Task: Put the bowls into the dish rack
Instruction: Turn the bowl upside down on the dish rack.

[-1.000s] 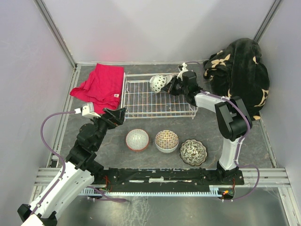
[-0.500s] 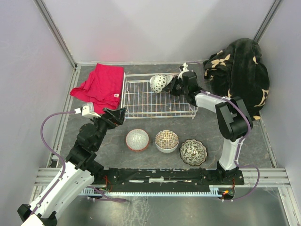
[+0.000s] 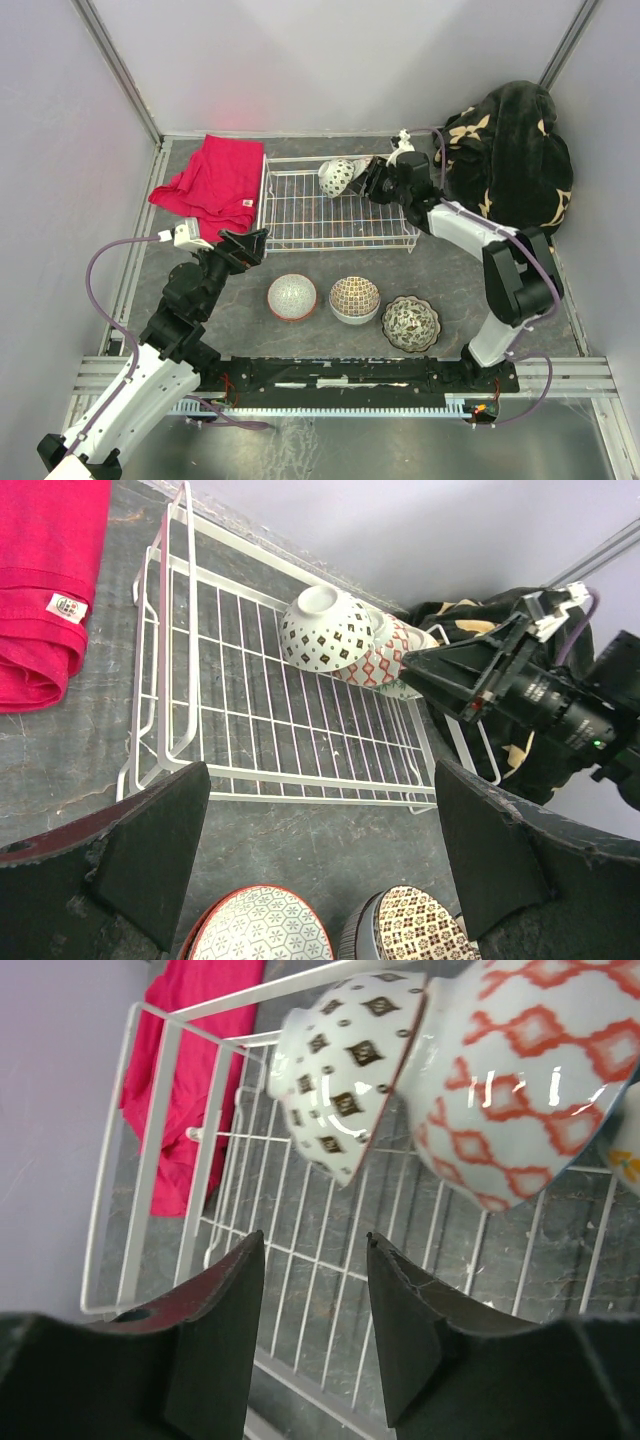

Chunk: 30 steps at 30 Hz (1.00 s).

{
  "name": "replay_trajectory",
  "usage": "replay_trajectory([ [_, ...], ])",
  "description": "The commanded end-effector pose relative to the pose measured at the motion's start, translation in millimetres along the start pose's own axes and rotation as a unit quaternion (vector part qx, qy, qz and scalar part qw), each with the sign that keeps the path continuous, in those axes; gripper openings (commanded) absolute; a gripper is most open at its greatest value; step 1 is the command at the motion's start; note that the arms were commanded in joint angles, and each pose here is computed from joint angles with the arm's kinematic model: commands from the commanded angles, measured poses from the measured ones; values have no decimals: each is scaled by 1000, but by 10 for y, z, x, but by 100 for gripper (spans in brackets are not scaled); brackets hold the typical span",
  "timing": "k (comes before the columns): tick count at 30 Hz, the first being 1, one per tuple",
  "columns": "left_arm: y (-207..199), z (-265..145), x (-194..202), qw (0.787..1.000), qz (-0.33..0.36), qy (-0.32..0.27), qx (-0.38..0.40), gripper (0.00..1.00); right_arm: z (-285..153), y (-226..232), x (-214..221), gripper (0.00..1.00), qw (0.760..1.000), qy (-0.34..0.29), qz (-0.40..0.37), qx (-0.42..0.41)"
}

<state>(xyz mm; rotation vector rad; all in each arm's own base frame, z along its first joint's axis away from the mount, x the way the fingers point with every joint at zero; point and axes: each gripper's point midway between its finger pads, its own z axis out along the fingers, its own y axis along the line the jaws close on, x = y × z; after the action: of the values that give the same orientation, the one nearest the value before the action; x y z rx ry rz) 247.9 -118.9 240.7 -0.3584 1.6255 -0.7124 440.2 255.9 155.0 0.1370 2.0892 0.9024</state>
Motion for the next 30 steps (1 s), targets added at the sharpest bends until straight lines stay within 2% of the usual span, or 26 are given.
replay_trajectory([
  [1, -82, 2, -102, 1000, -2, -21, 17, 99, -293, 245, -92, 55, 999, -17, -29, -6],
  [5, -83, 8, -91, 1000, -2, -19, 16, 99, -594, 399, 67, 61, 999, 1, -54, 5],
  [11, -97, 0, -87, 1000, -4, -16, 20, 99, -1140, 644, 373, 77, 993, 39, -112, 25],
  [15, -148, -5, -70, 999, -7, -13, 35, 99, -1382, 642, 518, 81, 990, 50, -129, 40],
  [20, -161, -5, -74, 999, -8, -15, 39, 99, -1479, 678, 818, 83, 981, 90, -167, 45],
  [30, -219, -30, -91, 997, -4, -32, 69, 99, -1648, 512, 824, 85, 977, 53, -200, 49],
])
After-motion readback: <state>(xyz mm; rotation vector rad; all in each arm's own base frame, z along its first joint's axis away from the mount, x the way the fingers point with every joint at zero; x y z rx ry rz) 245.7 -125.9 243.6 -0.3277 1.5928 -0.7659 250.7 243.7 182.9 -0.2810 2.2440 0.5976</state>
